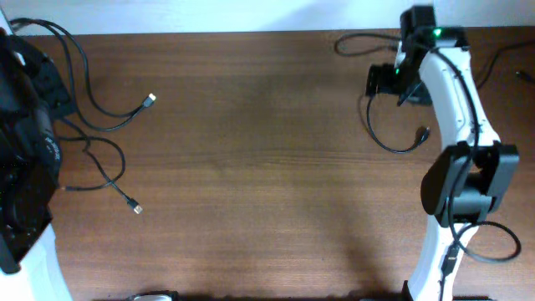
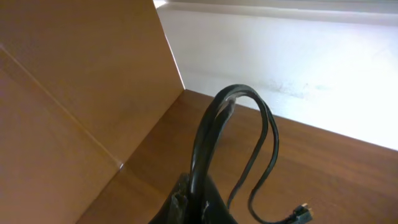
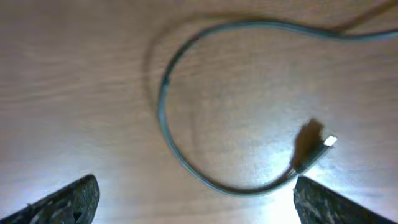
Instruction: Untangle cables
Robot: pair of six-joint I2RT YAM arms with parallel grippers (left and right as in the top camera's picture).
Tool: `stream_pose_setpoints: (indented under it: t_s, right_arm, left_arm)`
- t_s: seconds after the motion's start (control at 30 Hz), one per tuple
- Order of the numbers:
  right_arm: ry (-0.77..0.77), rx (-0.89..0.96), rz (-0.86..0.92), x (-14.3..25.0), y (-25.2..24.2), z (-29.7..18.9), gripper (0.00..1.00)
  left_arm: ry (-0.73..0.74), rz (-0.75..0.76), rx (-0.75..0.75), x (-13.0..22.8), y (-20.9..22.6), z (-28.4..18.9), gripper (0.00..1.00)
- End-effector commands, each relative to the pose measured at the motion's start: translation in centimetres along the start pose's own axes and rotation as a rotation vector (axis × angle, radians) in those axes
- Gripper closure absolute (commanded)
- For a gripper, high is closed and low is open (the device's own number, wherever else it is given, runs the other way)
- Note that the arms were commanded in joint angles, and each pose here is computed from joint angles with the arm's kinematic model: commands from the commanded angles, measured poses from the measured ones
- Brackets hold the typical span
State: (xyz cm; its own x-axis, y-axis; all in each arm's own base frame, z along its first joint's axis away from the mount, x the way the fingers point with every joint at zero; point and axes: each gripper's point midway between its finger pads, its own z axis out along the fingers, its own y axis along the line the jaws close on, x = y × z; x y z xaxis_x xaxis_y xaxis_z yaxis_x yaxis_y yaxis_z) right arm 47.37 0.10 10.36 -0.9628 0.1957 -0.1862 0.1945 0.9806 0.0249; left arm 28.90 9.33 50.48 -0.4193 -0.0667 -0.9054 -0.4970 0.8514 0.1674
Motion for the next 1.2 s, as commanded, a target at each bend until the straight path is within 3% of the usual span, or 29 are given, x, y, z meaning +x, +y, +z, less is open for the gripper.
stream_pose_setpoints:
  t_s: [0.0,0.27,0.4,0.43,0.47,0.5,0.63,0.73,0.83,0.9,0.97,1.03,1.17]
  right_arm:
    - [0.068,0.036,0.010,2.2,-0.7,3.5,0.01]
    - [0.136,-0.024,-0.302,6.2,0.8,8.8,0.01]
    - [0.123,-0.045,-0.336,6.4,1.1,9.8,0.00]
    - [0.123,-0.045,-0.338,6.4,1.1,9.8,0.07]
    - [0.124,-0.062,-0.366,6.5,1.3,9.8,0.75]
    - [0.127,-0.075,-0.375,6.6,1.5,9.7,0.96]
    - [0.111,-0.090,-0.385,6.0,1.8,9.0,0.96]
    - [0.023,-0.085,-0.383,2.9,2.3,4.7,0.96]
    - [-0.257,0.081,-0.210,-4.5,0.4,-6.4,0.96]
    - [-0.596,0.213,-0.043,-10.4,-2.2,-17.3,0.96]
    - [-0.811,0.287,0.077,-13.0,-4.8,-24.0,0.96]
    - [-0.961,0.318,0.273,-14.5,-9.1,-27.9,0.96]
    - [-0.974,0.300,0.446,-15.7,-16.8,-26.5,0.96]
  left_arm:
    - [-0.018,-0.018,0.011,-0.3,0.2,-0.7,1.00]
    - [-0.008,-0.012,0.010,0.0,0.2,-0.7,1.00]
    - [-0.009,-0.012,0.010,0.0,0.2,-0.7,1.00]
    - [-0.009,-0.012,0.010,0.0,0.2,-0.7,1.00]
    - [-0.009,-0.012,0.010,0.0,0.2,-0.7,1.00]
    - [-0.009,-0.012,0.010,0.0,0.2,-0.7,1.00]
    - [-0.009,-0.012,0.010,0.0,0.2,-0.7,1.00]
    - [-0.009,-0.012,0.010,0.0,0.2,-0.7,1.00]
    - [-0.013,-0.015,0.010,-0.1,0.2,-0.7,0.99]
    - [-0.012,-0.015,0.011,-0.1,0.2,-0.7,0.99]
    - [-0.012,-0.014,0.011,-0.1,0.2,-0.7,0.99]
    - [-0.010,-0.014,0.011,-0.1,0.2,-0.7,0.99]
    - [-0.008,-0.012,0.011,0.0,0.2,-0.7,0.99]
